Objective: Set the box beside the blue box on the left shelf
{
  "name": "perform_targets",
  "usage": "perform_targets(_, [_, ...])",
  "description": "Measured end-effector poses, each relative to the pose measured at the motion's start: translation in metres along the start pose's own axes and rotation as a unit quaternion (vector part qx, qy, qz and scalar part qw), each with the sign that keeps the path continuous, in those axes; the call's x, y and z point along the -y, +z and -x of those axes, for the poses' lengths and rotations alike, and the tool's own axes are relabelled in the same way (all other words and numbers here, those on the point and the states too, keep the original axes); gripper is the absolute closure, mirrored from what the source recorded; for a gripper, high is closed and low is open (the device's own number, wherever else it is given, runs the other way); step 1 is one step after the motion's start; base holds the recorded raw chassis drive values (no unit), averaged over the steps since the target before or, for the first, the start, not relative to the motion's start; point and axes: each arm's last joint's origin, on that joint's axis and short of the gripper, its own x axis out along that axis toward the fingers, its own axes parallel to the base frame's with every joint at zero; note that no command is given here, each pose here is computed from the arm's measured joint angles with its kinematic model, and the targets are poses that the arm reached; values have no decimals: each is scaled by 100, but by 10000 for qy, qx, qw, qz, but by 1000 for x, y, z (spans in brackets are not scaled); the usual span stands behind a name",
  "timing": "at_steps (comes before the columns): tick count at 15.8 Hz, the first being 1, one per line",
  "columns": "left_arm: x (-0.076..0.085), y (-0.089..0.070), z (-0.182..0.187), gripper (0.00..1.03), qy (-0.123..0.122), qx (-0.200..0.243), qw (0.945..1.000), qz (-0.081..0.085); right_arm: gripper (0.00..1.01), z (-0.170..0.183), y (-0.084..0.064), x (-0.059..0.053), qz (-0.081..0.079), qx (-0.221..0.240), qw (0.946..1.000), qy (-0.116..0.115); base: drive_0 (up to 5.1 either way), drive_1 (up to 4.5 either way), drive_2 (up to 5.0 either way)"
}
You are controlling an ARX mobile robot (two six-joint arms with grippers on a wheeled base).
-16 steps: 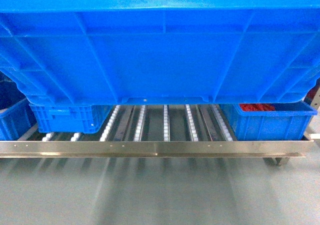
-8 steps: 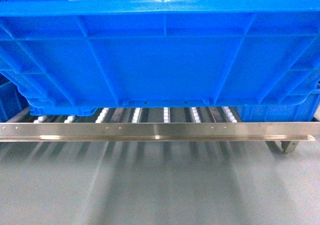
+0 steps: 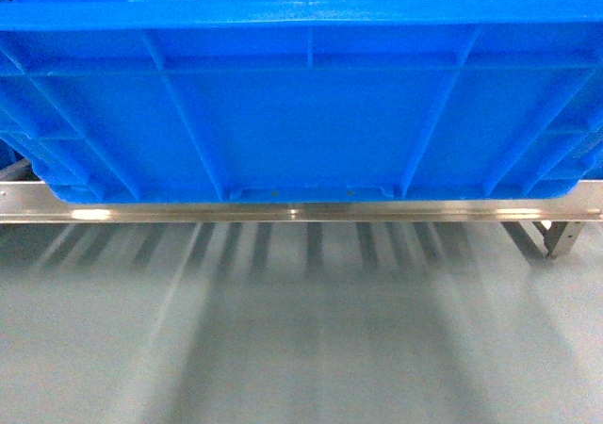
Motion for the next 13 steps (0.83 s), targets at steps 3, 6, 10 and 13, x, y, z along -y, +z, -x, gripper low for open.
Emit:
perform_targets(3, [0,0,0,95,-2,2,10000,2,93,0,0,0,1,4,10000,-1,0,0,0])
perform_targets(6, [0,0,0,95,2,2,10000,2,93,0,0,0,1,4,10000,-3,0,0,0])
perform_targets(10, [0,-1,0,95,7,-43,10000,-2,93,0,-1,0,7,-34,10000,-3,0,0,0])
perform_targets(13, [0,-1,0,95,2,-21,10000,0,93,0,0,0,5,-13,10000,-2,0,0,0])
